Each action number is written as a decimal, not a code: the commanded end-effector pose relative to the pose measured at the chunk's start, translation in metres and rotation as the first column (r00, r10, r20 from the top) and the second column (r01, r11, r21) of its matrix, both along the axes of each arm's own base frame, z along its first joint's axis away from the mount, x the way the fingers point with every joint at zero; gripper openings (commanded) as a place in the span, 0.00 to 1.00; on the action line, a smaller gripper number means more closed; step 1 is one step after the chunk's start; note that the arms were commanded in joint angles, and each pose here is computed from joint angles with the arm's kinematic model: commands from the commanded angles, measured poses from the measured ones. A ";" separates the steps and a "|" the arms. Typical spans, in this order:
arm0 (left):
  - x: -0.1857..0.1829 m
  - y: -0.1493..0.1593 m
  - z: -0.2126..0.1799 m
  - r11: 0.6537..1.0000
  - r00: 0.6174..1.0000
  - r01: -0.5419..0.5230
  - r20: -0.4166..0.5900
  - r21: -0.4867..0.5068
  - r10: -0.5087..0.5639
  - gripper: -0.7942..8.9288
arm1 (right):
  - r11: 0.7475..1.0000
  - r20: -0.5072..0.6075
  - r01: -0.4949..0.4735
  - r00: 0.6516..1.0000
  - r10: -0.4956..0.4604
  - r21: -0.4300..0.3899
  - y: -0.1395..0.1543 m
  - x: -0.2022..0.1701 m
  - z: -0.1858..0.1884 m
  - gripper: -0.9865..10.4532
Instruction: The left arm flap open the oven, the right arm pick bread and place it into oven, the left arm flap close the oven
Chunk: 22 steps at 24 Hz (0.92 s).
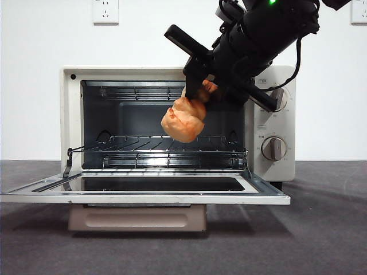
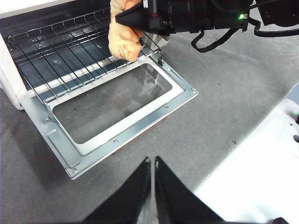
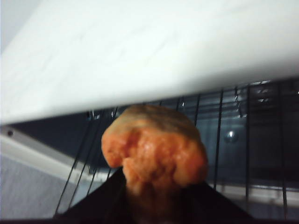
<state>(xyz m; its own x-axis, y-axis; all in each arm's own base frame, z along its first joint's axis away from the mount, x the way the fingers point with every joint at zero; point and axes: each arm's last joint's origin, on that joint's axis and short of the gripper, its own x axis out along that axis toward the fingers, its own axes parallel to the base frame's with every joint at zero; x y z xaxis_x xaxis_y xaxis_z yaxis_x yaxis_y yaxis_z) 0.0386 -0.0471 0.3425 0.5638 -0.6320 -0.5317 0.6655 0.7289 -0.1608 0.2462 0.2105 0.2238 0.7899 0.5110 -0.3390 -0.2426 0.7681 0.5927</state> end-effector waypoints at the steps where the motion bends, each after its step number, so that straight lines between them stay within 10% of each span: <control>1: -0.001 0.001 0.007 1.000 0.999 0.022 0.028 -0.012 -0.021 0.10 | 1.000 -0.005 0.025 1.000 -0.025 0.015 0.004 0.003 -0.004 0.17; 22: -0.001 0.001 0.007 1.000 0.999 0.029 0.038 -0.002 -0.029 0.10 | 0.996 -0.016 0.088 0.996 -0.088 0.011 0.002 0.007 -0.009 0.45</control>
